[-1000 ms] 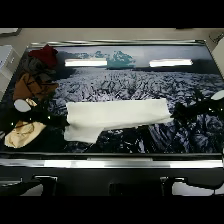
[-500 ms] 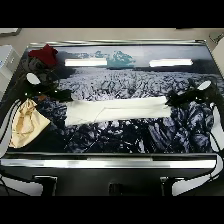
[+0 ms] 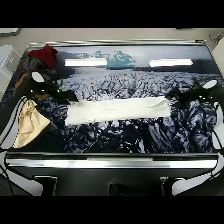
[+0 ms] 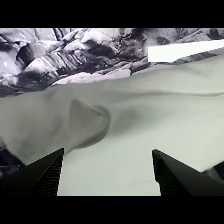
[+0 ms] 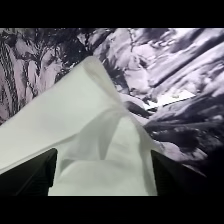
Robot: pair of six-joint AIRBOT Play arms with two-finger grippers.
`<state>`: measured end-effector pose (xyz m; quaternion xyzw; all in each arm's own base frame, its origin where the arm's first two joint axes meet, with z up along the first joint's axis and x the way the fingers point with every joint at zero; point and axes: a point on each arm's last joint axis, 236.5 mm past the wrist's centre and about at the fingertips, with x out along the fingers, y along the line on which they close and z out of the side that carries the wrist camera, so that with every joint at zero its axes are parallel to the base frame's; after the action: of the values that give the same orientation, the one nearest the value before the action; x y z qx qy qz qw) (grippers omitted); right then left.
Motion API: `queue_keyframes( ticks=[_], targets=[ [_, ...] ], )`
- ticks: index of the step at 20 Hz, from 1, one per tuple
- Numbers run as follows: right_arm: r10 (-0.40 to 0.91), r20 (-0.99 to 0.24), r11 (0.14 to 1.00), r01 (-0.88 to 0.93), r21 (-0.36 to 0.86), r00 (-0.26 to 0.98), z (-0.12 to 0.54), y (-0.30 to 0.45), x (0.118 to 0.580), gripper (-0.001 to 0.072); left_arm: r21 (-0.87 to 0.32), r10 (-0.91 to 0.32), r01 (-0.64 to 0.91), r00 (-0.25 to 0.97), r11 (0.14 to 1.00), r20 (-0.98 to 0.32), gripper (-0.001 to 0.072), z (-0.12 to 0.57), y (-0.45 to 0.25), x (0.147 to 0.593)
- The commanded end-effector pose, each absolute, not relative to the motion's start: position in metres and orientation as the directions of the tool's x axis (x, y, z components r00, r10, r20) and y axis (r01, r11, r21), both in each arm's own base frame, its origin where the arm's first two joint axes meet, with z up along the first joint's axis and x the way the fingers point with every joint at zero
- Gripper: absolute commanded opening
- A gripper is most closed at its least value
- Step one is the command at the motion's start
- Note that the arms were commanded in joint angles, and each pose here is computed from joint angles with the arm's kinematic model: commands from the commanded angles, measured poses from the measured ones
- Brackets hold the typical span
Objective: Fold the clothes and pants, and hang the long-sleeved shirts on hangers.
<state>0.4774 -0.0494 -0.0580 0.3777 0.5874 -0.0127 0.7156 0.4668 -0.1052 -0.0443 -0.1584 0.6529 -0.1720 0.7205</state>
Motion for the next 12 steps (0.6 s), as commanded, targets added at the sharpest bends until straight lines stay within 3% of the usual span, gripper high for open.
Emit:
queue_keyframes(
  ticks=[1,4,7,12],
  targets=[
    [0.480,-0.843,0.680,0.503,0.533,0.245,-0.058,-0.068,0.453,0.0705,-0.461,-0.463,0.034,0.081,0.887,-0.883,0.0616,-0.011,-0.088,0.460],
    [0.539,-0.819,0.689,0.456,0.563,0.198,-0.074,-0.048,0.451,0.0713,-0.460,-0.465,0.068,0.148,0.885,-0.873,0.0617,0.028,-0.096,0.457],
    [0.566,-0.783,0.650,0.443,0.617,0.260,-0.082,-0.032,0.475,0.0712,-0.472,-0.492,0.144,0.190,0.870,-0.850,0.0616,0.063,-0.122,0.450],
    [0.567,-0.787,0.660,0.436,0.611,0.244,-0.100,-0.007,0.484,0.0683,-0.478,-0.528,0.258,0.180,0.840,-0.830,0.0615,0.087,-0.171,0.431]
  ],
)
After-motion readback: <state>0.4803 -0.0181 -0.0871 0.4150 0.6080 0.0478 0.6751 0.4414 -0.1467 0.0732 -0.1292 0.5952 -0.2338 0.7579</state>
